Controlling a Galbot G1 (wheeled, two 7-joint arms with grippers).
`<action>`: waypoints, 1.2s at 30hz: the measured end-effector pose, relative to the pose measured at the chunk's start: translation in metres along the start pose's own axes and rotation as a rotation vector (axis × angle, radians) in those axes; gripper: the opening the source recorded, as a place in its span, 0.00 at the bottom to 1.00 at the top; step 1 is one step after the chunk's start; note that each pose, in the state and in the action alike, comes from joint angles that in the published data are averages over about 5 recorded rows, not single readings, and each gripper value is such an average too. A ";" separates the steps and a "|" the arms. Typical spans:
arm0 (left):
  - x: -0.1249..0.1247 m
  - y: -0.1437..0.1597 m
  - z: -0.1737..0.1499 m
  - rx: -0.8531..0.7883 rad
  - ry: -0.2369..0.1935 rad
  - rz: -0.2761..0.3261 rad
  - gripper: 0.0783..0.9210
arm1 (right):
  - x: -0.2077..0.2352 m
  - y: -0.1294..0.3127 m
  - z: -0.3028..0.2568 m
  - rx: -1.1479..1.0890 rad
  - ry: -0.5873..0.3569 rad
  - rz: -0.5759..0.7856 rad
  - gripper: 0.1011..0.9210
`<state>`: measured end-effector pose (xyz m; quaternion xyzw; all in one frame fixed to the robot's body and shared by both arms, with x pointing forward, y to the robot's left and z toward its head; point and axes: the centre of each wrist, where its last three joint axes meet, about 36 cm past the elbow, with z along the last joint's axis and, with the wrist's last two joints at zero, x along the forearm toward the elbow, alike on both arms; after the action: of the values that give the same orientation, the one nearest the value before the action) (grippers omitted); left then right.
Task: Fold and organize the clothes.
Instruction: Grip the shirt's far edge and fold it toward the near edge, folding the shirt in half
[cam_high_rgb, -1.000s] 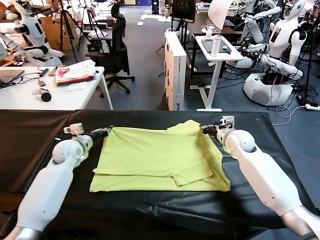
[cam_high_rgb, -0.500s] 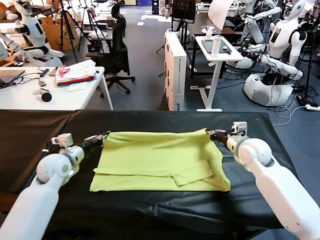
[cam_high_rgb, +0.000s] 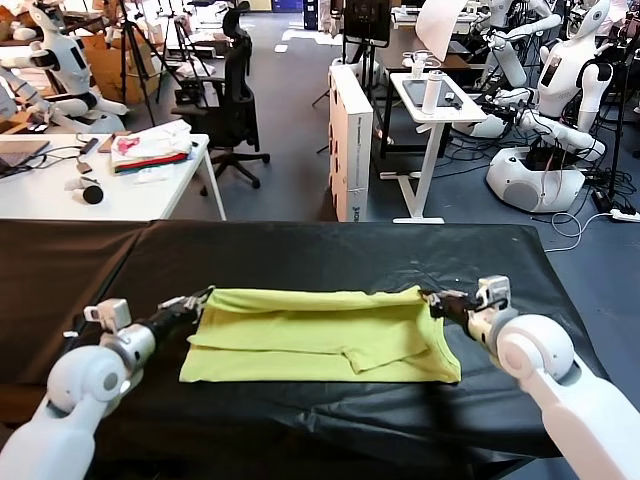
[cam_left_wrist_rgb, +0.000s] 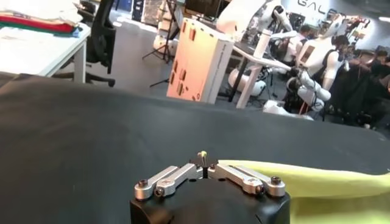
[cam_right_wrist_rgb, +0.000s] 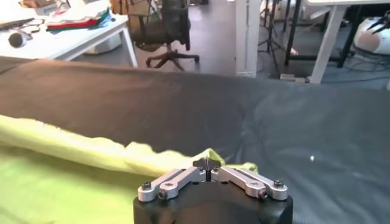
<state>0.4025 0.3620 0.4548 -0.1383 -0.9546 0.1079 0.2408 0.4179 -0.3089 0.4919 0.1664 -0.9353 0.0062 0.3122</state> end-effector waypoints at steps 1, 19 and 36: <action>0.001 0.000 0.003 0.002 0.006 -0.001 0.08 | 0.001 0.000 0.002 -0.001 0.005 0.001 0.05; 0.022 -0.004 0.027 0.034 0.031 -0.021 0.08 | 0.003 -0.004 0.024 -0.021 0.058 0.010 0.05; 0.043 -0.013 0.030 0.033 0.042 -0.061 0.47 | 0.013 -0.005 0.020 -0.029 0.032 0.011 0.68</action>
<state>0.3487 0.3588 0.4511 -0.1074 -0.9511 0.1135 0.2663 0.3980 -0.3196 0.4826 0.1567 -0.9310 -0.0029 0.3297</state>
